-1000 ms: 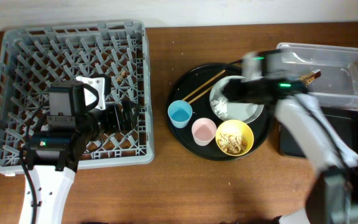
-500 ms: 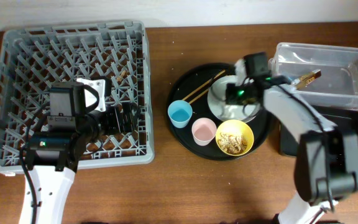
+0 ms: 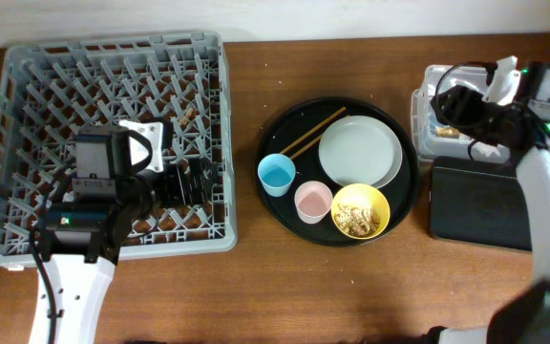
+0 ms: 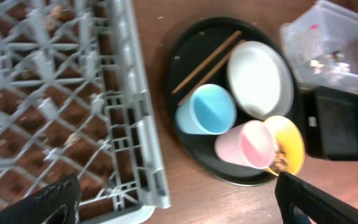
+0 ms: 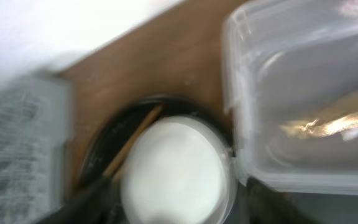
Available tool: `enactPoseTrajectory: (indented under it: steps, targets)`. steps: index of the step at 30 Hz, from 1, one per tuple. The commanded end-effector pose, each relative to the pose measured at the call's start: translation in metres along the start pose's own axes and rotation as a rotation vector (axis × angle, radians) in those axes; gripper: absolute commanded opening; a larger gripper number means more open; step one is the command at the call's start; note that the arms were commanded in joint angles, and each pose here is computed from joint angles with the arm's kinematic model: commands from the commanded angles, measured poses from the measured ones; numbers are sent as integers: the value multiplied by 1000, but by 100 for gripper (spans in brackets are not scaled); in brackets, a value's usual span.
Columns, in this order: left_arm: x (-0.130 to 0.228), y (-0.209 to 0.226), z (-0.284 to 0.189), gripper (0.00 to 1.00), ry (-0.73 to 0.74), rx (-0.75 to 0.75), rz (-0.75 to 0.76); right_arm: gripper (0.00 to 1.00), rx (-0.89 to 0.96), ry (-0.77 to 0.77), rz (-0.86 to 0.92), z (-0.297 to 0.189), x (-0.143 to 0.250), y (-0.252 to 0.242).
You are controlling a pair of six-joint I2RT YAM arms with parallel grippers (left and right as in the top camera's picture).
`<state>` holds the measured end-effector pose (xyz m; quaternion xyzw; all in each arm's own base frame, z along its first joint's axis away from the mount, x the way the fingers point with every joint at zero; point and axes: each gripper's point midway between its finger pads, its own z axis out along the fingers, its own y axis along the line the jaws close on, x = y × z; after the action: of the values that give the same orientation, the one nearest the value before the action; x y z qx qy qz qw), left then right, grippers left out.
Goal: Sort waste into correct bins and load items into the dishwasher rack
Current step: 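Grasp the foil waste on the white plate with right gripper, drop into clear bin, then grasp the blue cup with right gripper and hand it to left gripper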
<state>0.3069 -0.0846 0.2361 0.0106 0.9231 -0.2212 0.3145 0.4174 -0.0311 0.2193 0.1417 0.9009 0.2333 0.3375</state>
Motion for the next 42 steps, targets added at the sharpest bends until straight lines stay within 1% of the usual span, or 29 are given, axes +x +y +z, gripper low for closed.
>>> enactPoseTrajectory:
  steps: [1,2,4,6,7,9,10,12,14,16,17,18,19,21,23,24,25,26,27,28,29,30,33,35,37,39,40,41,42]
  targets:
    - [-12,-29,-7,99,-40,153,64,56,-196,154,-111,-32,55,77]
    - [-15,-29,-7,99,-54,154,71,54,-197,240,-163,-27,82,92]
    - [-16,-30,-6,98,-58,155,73,47,-109,381,-260,-8,128,106]
    - [-10,-28,-6,98,-33,150,61,43,-45,460,-407,20,166,121]
    - [-7,-27,-6,98,-22,144,55,44,-10,469,-479,38,177,127]
    - [-6,-27,-6,98,-16,144,52,42,-83,429,-642,77,188,157]
    - [-6,-27,-6,98,-16,144,53,42,-56,382,-685,101,186,161]
    - [-6,-27,-6,98,-16,144,52,40,-25,346,-704,131,184,158]
    - [-5,-27,-6,98,-13,144,51,33,-11,384,-697,166,199,143]
    - [-5,-27,-6,98,-12,143,51,23,-18,403,-694,171,205,142]
    - [-5,-27,-6,98,-13,144,51,17,-43,394,-691,168,202,148]
    - [-5,-27,-6,98,-13,143,51,12,-74,392,-688,164,201,156]
    - [-5,-27,-6,98,-13,143,51,4,-94,382,-687,160,197,163]
    - [-5,-25,-6,98,-14,136,51,4,-132,349,-690,145,182,182]
    - [-7,-17,-6,98,-22,102,21,4,-187,296,-684,107,153,210]
    - [-8,-14,-8,98,-21,106,-23,4,-231,278,-675,85,140,222]
    - [-11,-12,-12,99,-28,143,-60,4,-304,269,-659,58,130,237]
    - [-16,-15,-22,99,-42,243,-100,4,-456,276,-635,20,124,259]
    - [-22,-23,-37,99,-62,378,-134,4,-650,288,-620,-16,126,282]
    - [-25,-28,-47,99,-74,461,-148,4,-798,294,-641,-42,129,296]
    - [-27,-43,-62,99,-75,592,-148,4,-977,299,-707,-68,138,310]
    - [-24,-64,-79,99,-57,750,-131,4,-1152,324,-729,-89,147,323]
    - [-24,-93,-113,99,-52,1007,-49,4,-1227,342,-769,-94,163,339]
    - [-21,-98,-113,99,-40,1017,-40,4,-1247,329,-795,-96,166,345]
    - [-12,-113,-113,99,4,1054,-11,4,-1174,321,-787,-85,164,344]
    - [-6,-126,-114,99,25,1083,37,4,-1179,311,-770,-86,160,349]
    - [-5,-129,-114,97,31,1091,50,4,-1182,305,-766,-86,158,351]
    - [-4,-132,-114,90,35,1098,65,4,-1186,299,-770,-87,157,352]
    - [-4,-131,-112,75,31,1086,67,4,-1190,311,-764,-88,160,353]
